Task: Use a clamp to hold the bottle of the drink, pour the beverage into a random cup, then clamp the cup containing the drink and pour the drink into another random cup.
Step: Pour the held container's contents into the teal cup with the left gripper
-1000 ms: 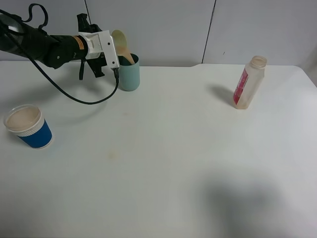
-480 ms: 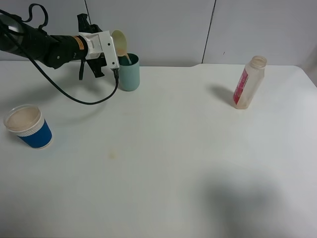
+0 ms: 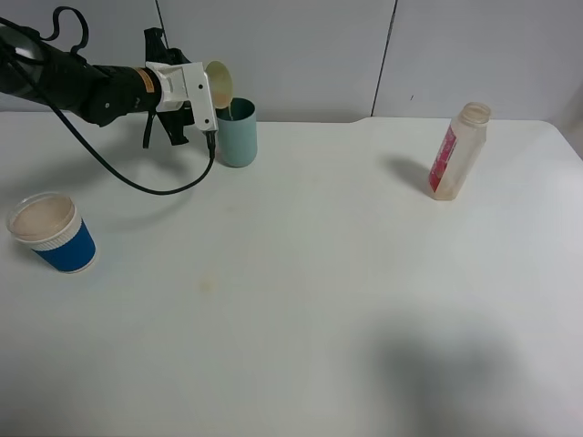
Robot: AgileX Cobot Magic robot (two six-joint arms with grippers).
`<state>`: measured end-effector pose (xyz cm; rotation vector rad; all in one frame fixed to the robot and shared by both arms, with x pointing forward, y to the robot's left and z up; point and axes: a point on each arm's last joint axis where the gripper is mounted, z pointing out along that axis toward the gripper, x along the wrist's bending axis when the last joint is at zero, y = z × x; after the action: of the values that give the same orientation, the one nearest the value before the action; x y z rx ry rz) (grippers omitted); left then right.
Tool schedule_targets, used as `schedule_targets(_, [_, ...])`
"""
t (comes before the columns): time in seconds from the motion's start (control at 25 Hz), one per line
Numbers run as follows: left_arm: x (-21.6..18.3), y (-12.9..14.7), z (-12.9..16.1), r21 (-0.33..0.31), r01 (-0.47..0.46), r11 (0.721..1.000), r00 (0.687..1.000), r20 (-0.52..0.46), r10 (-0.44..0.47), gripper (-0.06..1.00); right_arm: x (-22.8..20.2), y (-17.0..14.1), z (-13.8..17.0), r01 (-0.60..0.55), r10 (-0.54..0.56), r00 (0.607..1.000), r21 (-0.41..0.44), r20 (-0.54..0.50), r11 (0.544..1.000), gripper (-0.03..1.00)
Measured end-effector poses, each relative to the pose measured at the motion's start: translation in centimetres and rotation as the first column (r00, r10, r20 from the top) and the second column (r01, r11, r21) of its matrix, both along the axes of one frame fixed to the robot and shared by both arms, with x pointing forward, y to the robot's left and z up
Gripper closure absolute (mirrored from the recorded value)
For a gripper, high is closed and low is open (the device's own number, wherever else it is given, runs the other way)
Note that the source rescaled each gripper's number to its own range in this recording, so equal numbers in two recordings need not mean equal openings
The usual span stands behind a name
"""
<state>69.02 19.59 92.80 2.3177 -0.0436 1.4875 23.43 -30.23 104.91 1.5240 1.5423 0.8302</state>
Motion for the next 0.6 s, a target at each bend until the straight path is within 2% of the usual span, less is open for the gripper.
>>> schedule_targets(0.6, [0.0, 0.01, -0.01, 0.026, 0.01, 1.0, 1.0, 0.009, -0.01, 0.91, 0.0, 0.0, 0.0, 0.0, 0.0, 1.0, 0.0, 0.0, 1.0, -0.03])
